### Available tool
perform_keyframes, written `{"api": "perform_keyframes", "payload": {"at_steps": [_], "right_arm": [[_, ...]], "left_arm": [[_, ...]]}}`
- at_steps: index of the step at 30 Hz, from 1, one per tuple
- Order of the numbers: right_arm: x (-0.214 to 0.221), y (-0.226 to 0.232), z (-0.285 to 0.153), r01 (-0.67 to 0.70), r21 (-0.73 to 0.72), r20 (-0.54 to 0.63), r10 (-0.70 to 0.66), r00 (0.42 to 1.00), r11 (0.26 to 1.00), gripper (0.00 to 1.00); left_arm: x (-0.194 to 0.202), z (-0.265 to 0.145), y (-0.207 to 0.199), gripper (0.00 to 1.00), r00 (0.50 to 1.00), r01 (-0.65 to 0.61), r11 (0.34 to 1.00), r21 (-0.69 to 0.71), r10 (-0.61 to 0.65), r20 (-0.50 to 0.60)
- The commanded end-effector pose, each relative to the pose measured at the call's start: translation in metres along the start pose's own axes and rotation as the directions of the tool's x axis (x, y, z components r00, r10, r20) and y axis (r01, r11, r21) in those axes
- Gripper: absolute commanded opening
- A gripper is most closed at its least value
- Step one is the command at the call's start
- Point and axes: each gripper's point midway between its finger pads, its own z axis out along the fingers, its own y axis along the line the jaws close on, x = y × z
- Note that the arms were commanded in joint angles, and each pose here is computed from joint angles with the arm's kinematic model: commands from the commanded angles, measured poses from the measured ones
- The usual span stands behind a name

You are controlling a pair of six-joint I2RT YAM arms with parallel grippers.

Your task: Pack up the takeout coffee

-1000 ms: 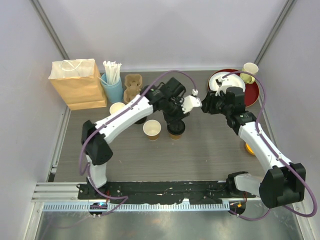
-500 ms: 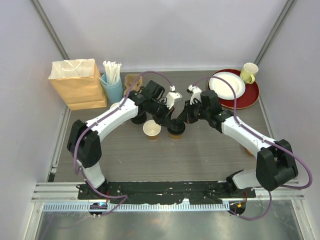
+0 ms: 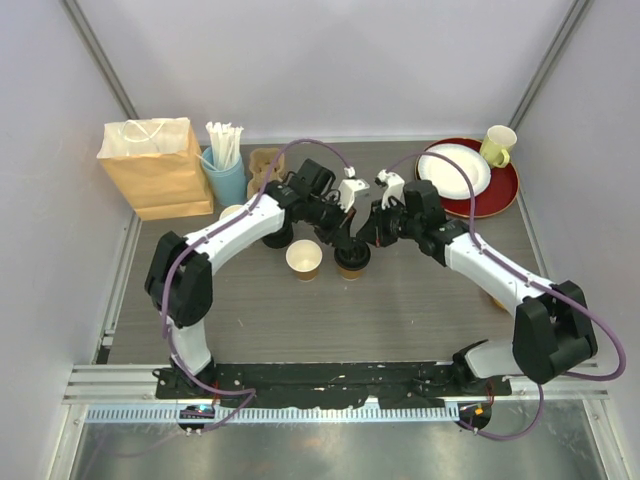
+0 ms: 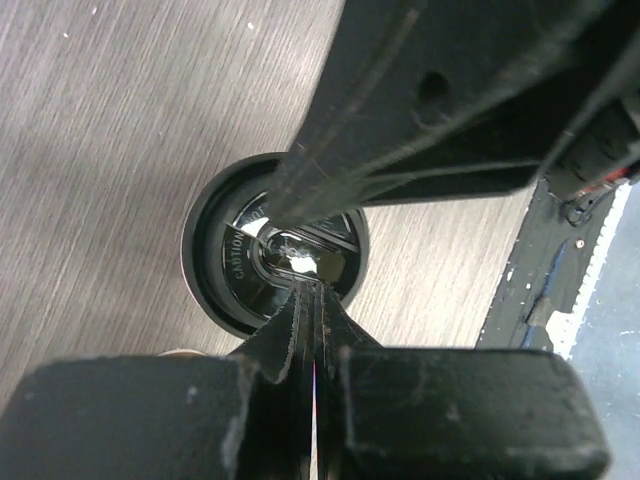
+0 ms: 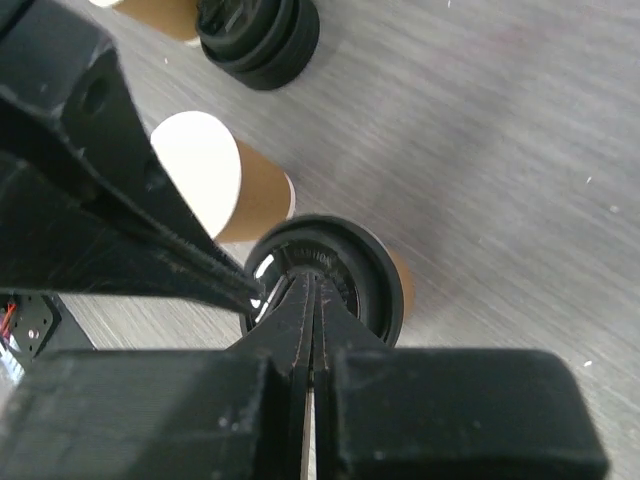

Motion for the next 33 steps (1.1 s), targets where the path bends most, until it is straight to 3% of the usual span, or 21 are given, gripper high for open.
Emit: {"api": "perform_keyframes", "payload": {"at_steps": [1,9,16,23,33], "right_arm": [[0.026,-0.004,0.009,-0.033,-0.022,-0.051,0.031,0.998,0.999,0.01],[0.033,-0.014,0.005,-0.027,0.038,-0.07,0.029,0.997,0.999,0.01],[-0.003,0.005,-0.003,0.009,-0.013,-0.018,-0.009,1.0,1.0,0.01],[-0.02,0.012,-0.01,0.024,-0.018,0.031,-0.024,0.999,1.0,0.01],[0.054,-0.018,0.015,-0.061,0.034,-0.134,0.065,0.989,0.998,0.01]], "left_arm": [[0.012,0.018,0.015,0.0,1.0,0.013,1.0,-0.017,-0.014,-0.02],[0.031,0.019,0.02,0.0,0.998,0.0,0.999,-0.034,-0.002,-0.061],[-0.014,-0.014,-0.01,0.0,0.998,-0.049,0.999,0.024,0.048,0.038],[-0.014,-0.02,0.0,0.0,0.998,-0.055,0.998,-0.02,0.056,0.035],[0.046,0.018,0.033,0.0,0.993,0.024,0.998,-0.056,-0.031,-0.113]]}}
